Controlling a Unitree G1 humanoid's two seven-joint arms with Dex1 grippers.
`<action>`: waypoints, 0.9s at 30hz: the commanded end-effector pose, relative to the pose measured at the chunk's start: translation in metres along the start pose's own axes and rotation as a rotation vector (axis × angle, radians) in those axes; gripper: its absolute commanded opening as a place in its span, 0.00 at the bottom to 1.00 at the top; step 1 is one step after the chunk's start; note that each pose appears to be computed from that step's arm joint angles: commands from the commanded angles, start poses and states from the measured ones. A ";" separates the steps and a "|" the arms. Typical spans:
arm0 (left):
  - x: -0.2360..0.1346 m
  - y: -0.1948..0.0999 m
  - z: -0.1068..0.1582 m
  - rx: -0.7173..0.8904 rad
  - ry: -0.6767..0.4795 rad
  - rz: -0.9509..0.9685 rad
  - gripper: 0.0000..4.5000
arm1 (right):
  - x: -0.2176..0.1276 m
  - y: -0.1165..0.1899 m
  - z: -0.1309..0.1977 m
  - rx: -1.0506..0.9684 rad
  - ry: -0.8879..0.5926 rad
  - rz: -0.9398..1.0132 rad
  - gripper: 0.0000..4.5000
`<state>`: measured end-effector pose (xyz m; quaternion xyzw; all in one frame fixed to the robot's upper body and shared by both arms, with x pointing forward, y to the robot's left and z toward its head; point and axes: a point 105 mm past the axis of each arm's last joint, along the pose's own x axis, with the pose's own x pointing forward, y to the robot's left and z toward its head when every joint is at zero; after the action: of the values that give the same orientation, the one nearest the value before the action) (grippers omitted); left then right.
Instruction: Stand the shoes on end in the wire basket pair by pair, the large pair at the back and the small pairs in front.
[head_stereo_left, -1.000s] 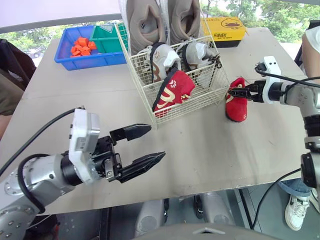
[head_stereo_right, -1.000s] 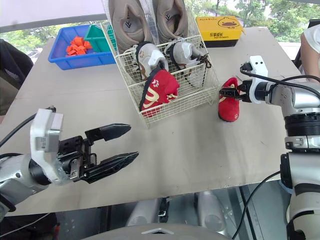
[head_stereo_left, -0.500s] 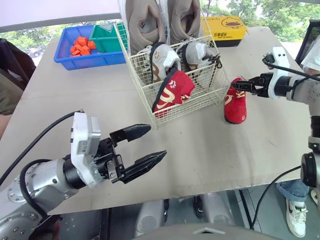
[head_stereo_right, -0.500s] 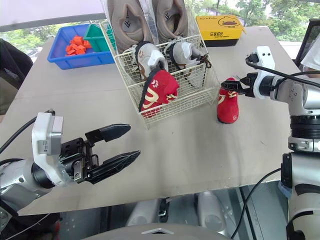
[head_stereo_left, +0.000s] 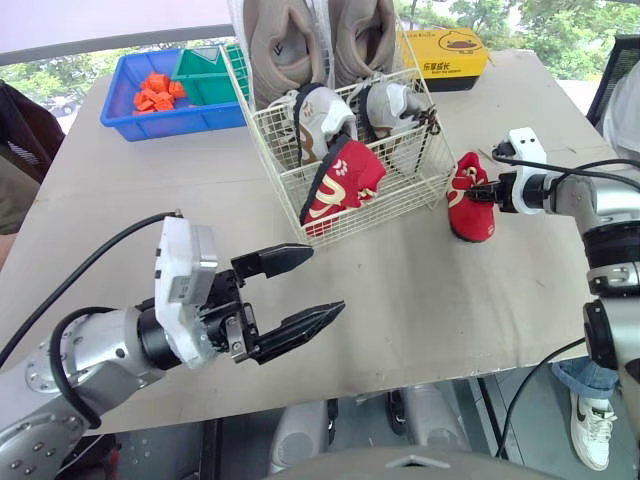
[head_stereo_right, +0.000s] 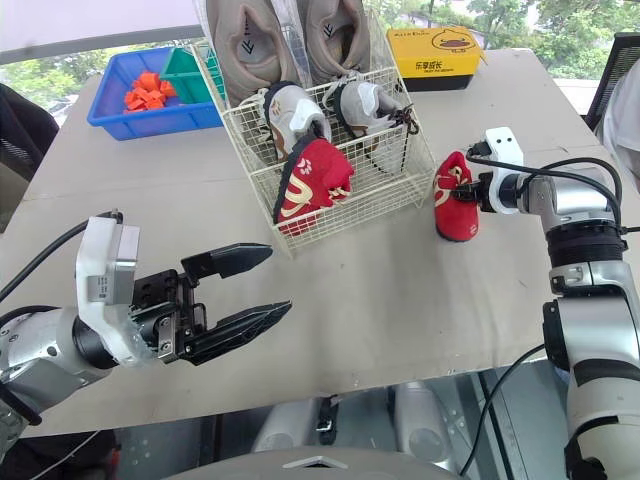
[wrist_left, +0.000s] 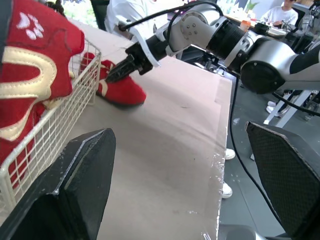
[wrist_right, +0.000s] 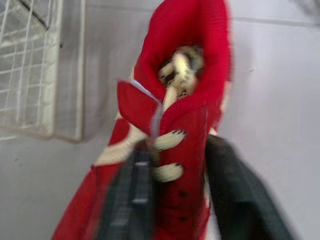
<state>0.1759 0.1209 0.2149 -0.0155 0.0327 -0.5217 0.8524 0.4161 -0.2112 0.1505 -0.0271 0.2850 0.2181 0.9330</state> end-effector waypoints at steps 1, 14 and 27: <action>-0.001 -0.003 0.010 0.046 -0.019 -0.002 1.00 | -0.012 -0.006 0.018 -0.046 -0.067 -0.020 0.01; 0.007 0.010 0.012 0.021 -0.054 -0.041 1.00 | -0.127 0.062 0.082 -0.192 -0.649 0.271 0.01; 0.001 0.010 0.006 0.090 -0.100 0.102 1.00 | -0.104 0.126 0.096 -0.283 -1.191 0.237 0.01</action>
<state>0.1909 0.1260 0.2123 -0.0335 -0.0009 -0.4850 0.8739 0.3404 -0.1228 0.2914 0.0599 -0.2715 0.3524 0.8936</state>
